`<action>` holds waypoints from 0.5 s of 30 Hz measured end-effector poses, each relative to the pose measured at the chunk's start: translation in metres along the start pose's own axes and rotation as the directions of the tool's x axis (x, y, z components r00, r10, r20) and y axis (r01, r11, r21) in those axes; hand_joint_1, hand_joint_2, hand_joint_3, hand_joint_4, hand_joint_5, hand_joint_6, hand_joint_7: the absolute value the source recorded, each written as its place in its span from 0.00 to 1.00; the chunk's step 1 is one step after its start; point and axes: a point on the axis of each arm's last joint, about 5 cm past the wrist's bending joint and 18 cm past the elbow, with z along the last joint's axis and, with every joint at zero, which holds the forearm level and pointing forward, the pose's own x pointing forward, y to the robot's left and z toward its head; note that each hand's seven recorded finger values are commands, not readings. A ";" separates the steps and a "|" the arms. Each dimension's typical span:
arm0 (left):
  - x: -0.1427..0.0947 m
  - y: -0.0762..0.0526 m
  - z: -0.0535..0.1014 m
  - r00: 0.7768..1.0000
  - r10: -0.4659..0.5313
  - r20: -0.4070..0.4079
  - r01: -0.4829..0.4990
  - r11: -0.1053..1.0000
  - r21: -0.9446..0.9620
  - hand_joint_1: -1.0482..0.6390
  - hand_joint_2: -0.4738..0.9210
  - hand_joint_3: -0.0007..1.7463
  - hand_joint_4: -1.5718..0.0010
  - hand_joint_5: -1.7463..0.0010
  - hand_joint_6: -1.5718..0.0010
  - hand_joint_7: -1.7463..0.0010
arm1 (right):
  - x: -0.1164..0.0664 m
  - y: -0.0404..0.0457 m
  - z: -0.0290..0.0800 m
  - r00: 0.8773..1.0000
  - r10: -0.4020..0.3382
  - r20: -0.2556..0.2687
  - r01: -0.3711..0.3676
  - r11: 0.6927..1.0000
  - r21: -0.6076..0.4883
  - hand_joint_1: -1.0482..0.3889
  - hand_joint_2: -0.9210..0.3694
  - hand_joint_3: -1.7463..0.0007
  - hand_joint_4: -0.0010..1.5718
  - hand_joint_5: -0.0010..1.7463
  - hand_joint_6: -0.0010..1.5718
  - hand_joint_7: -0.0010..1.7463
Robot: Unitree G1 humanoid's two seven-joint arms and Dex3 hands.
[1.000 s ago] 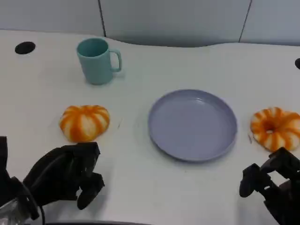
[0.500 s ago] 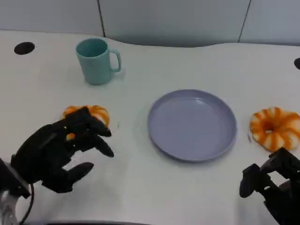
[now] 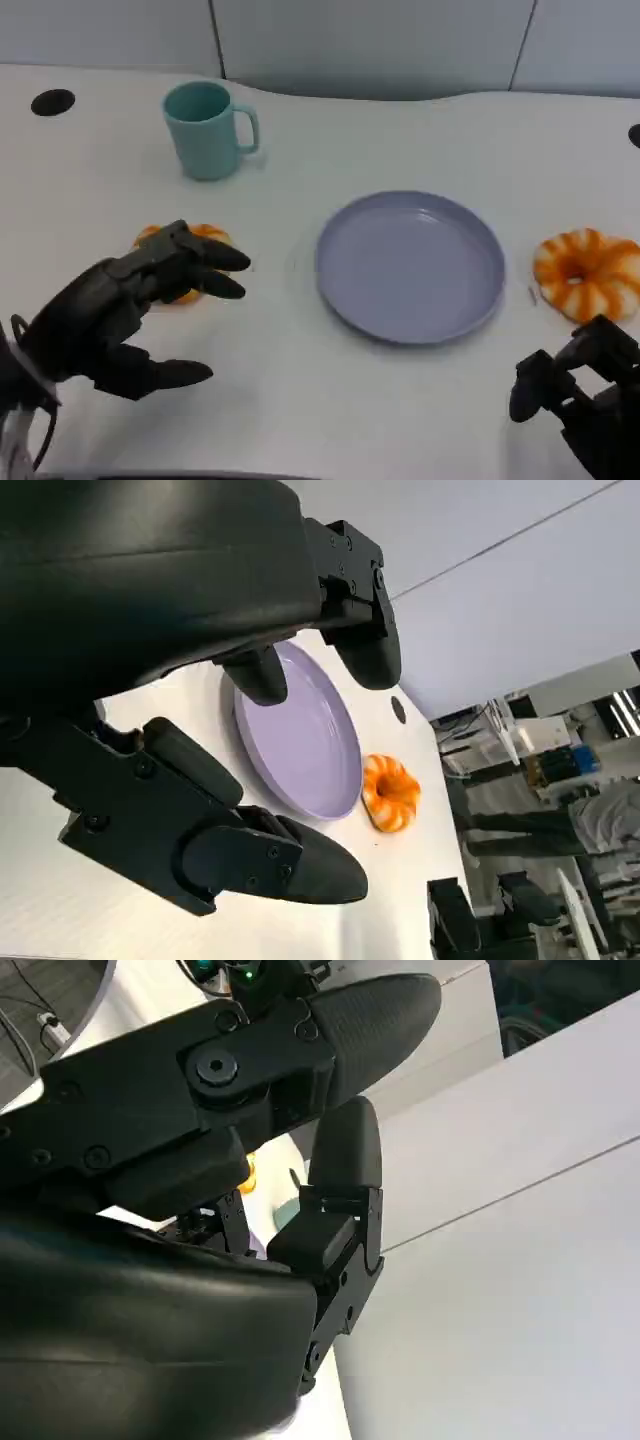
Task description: Grasp the bread from the table and place it into the plate.
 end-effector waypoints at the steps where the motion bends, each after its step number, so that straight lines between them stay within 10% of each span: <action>1: 0.000 0.000 0.000 1.000 -0.001 0.000 0.001 1.000 0.002 0.21 0.85 0.18 1.00 0.39 0.98 0.45 | 0.000 0.0000 0.000 1.000 0.000 0.000 0.000 1.000 0.000 0.32 0.00 0.96 0.38 0.99 0.46 0.69; 15: 0.002 0.007 0.008 1.000 0.008 -0.006 -0.007 0.993 0.120 0.23 0.88 0.12 1.00 0.41 0.98 0.47 | 0.000 0.0001 0.000 1.000 0.001 0.000 -0.001 1.000 0.000 0.32 0.00 0.96 0.38 0.99 0.45 0.69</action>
